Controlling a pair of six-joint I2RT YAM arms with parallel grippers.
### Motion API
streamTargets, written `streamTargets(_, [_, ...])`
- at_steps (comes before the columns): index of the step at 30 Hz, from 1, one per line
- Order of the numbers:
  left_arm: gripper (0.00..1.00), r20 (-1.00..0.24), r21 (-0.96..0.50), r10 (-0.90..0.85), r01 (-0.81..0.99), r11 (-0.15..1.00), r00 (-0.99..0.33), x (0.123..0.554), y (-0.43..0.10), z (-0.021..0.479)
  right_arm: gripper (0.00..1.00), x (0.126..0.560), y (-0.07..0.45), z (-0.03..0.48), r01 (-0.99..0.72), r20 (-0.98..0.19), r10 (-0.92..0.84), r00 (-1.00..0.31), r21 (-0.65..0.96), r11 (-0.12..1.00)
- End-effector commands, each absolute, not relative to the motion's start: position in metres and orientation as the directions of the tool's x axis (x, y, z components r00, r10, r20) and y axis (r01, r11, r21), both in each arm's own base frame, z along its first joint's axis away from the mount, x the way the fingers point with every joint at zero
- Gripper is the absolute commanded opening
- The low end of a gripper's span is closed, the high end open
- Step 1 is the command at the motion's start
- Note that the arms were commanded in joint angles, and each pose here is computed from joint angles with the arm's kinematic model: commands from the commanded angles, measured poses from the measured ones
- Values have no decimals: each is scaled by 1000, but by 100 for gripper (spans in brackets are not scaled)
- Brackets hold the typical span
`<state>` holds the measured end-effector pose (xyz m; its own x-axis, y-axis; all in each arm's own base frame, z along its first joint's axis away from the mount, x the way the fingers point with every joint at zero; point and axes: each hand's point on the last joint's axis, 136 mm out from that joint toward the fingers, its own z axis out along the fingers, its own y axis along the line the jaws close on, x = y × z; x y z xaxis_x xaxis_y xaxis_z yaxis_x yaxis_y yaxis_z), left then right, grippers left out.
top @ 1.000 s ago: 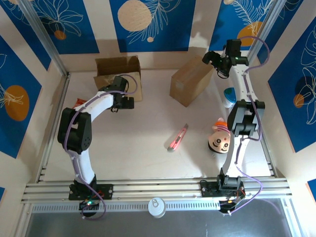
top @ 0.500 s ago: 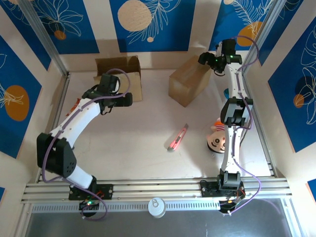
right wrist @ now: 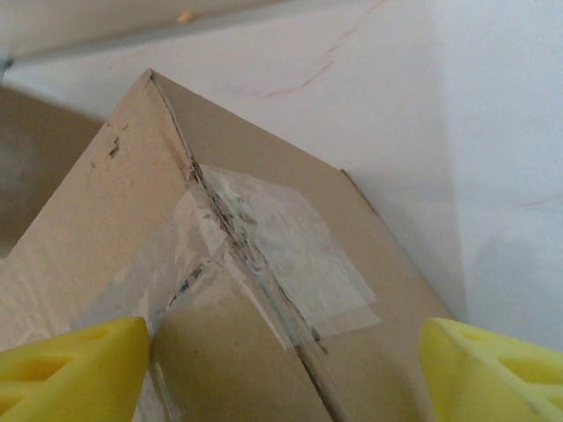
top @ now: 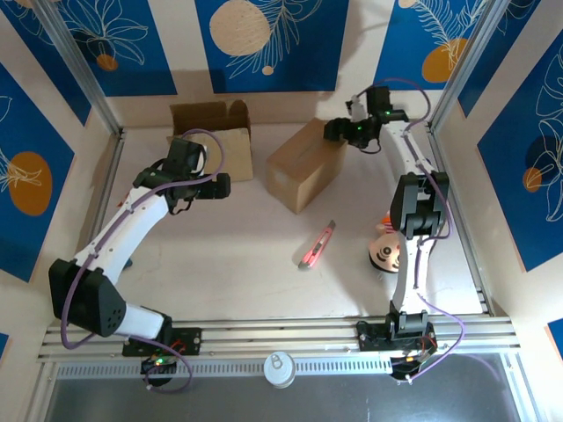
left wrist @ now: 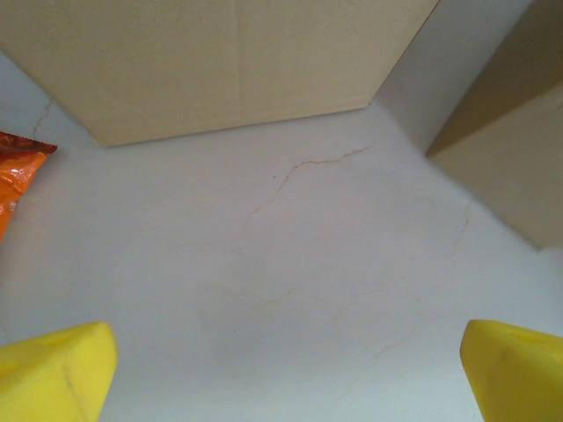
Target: Unpack the express box
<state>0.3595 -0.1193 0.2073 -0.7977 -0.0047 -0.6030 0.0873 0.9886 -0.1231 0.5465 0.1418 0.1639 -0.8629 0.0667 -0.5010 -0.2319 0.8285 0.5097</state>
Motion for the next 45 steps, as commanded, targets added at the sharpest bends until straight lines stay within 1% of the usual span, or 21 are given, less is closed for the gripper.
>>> streamTargets(1, [100, -602, -141, 24, 136, 981, -798, 350, -126, 212, 79, 517, 177, 174, -350, -522, -29, -852, 527, 774])
streamTargets(4, [100, -606, -166, 23, 155, 974, -795, 349, -131, 215, 78, 493, 202, 168, -384, -512, -76, -856, 530, 756])
streamTargets(13, [100, -608, -239, 11, 196, 951, -794, 343, -144, 218, 79, 417, 268, 169, -453, -503, -151, -851, 556, 697])
streamTargets(17, [100, -590, -247, 15, 198, 948, -807, 342, -146, 208, 81, 395, 279, 176, -436, -498, -138, -856, 553, 710])
streamTargets(21, [100, -558, -279, 6, 195, 940, -830, 334, -149, 198, 81, 376, 275, 185, -363, -462, -72, -884, 580, 729])
streamTargets(25, [100, -534, -256, -37, 119, 959, -845, 315, -133, 196, 81, 347, 278, 190, -324, -430, -39, -902, 613, 720])
streamTargets(28, [100, -568, -217, -95, 37, 976, -818, 294, -108, 213, 82, 328, 283, 191, -318, -418, -42, -907, 618, 719])
streamTargets(31, [100, -606, -191, -168, -62, 980, -778, 268, -80, 234, 81, 318, 284, 189, -312, -416, -42, -909, 609, 729])
streamTargets(32, [98, -608, -199, -186, -79, 977, -772, 259, -75, 238, 81, 317, 283, 188, -308, -415, -38, -909, 606, 734])
streamTargets(33, [94, -598, -213, -202, -90, 973, -776, 250, -73, 237, 82, 316, 282, 188, -306, -419, -35, -907, 602, 737])
streamTargets(34, [85, -578, -234, -216, -94, 968, -787, 242, -74, 233, 82, 317, 281, 188, -305, -424, -31, -905, 597, 742])
streamTargets(35, [73, -554, -253, -224, -94, 963, -802, 236, -77, 226, 81, 318, 280, 188, -305, -427, -29, -904, 594, 744])
streamTargets(36, [59, -523, -276, -233, -96, 956, -820, 232, -81, 215, 81, 319, 280, 188, -304, -428, -28, -903, 592, 747])
streamTargets(37, [49, -493, -291, -240, -102, 951, -836, 229, -84, 202, 81, 319, 281, 188, -304, -427, -29, -904, 592, 747])
streamTargets(39, [33, -445, -303, -260, -128, 944, -857, 227, -88, 177, 81, 317, 283, 189, -304, -422, -31, -906, 598, 742])
streamTargets(40, [27, -433, -301, -268, -143, 943, -860, 228, -88, 167, 82, 316, 285, 189, -308, -423, -35, -906, 600, 739])
streamTargets(42, [20, -426, -277, -288, -180, 944, -858, 232, -84, 155, 81, 310, 287, 188, -313, -422, -44, -906, 596, 739])
streamTargets(45, [17, -439, -225, -295, -214, 951, -849, 245, -77, 147, 81, 300, 288, 186, -314, -420, -48, -906, 594, 740])
